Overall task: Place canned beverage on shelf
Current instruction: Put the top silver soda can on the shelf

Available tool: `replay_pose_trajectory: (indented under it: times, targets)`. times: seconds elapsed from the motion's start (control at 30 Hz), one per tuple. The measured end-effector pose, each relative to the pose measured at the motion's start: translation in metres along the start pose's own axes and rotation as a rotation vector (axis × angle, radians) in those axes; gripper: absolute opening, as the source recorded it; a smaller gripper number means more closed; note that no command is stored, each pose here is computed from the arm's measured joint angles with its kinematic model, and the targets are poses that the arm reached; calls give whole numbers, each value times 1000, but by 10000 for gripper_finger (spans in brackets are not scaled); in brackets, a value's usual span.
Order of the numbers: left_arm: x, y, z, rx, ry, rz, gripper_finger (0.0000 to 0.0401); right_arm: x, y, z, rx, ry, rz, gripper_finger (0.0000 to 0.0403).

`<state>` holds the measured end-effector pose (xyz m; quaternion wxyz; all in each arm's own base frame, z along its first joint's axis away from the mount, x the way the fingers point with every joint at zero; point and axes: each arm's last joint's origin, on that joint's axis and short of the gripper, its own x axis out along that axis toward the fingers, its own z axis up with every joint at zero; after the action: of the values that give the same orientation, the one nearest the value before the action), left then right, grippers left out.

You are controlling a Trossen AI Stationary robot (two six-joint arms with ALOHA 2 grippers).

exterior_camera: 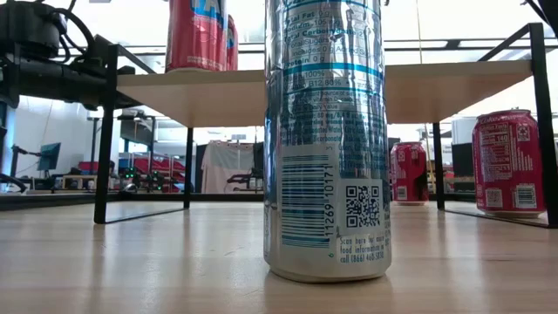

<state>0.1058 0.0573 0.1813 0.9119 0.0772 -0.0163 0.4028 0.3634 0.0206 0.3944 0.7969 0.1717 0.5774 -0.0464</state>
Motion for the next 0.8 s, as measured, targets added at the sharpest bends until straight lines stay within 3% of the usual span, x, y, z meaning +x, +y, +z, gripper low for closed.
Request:
replay_pose_trajectory:
  times: [0.4, 0.8]
  targets:
    - [0, 0, 0, 0, 0, 0, 195, 0, 0, 0, 12, 1, 4, 281]
    - [0, 0, 0, 0, 0, 1, 195, 1, 2, 1, 36, 6, 40, 286]
